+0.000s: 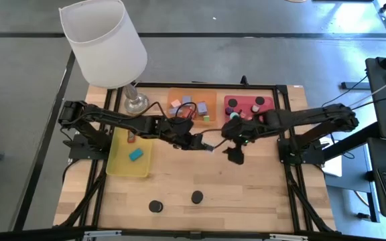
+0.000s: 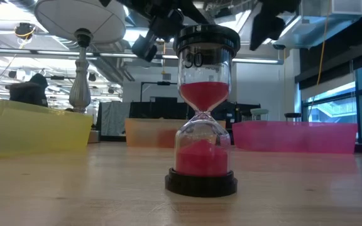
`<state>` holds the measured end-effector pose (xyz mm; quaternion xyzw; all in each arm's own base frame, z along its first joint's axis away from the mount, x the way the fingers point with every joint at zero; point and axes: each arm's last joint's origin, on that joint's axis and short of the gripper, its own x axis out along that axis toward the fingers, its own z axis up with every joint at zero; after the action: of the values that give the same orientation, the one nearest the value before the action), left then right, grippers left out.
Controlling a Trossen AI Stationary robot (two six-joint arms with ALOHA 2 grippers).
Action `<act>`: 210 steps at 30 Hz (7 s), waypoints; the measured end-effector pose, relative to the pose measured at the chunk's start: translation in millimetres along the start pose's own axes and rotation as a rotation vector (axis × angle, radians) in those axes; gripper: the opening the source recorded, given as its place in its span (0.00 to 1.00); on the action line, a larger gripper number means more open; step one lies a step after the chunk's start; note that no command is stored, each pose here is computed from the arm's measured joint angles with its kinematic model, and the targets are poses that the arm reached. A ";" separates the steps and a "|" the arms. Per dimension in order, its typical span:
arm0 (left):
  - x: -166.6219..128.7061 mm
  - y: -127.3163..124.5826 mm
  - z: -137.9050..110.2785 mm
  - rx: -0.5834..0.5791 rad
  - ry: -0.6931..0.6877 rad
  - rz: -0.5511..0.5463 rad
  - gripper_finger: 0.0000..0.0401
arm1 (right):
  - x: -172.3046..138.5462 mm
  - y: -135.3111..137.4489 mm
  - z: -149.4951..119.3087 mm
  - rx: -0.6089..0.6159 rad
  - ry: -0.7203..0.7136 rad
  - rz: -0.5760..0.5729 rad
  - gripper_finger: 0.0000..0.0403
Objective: Pick & Place Office items
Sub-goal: Put the white digital timer into the yellow bin, then put the pink hourglass into the pink bin
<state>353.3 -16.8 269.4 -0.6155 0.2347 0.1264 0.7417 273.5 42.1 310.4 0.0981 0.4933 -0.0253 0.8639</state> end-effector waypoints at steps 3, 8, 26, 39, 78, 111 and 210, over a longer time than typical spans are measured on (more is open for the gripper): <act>-0.2 3.0 -3.0 0.018 0.088 0.019 0.18 | -14.9 -8.3 -7.2 0.015 0.012 -0.049 0.78; -6.6 11.7 -9.4 0.045 0.288 0.088 0.18 | -37.1 -16.1 -19.4 0.048 0.015 -0.106 0.78; -143.9 48.6 -19.9 0.031 0.561 0.652 0.18 | -49.3 -19.9 -22.5 0.100 -0.049 -0.179 0.78; -152.7 100.4 -13.8 0.075 -0.005 1.191 0.18 | -50.2 -23.3 -21.3 0.098 -0.095 -0.296 0.78; -120.2 153.5 -21.6 0.064 -0.045 1.113 0.35 | -51.1 -23.8 -15.6 0.130 -0.181 -0.355 0.78; -109.4 21.0 -75.9 0.241 -0.143 0.281 0.44 | 70.0 90.7 7.8 -0.808 -0.210 0.267 0.78; -117.8 31.8 -88.2 0.411 -0.241 0.402 0.44 | 164.7 137.4 -14.5 -0.490 -0.176 0.258 0.76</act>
<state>220.1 -83.9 289.9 -0.3746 0.2826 0.2926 0.8332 364.9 188.3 181.9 -0.0542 0.3912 0.1963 0.8975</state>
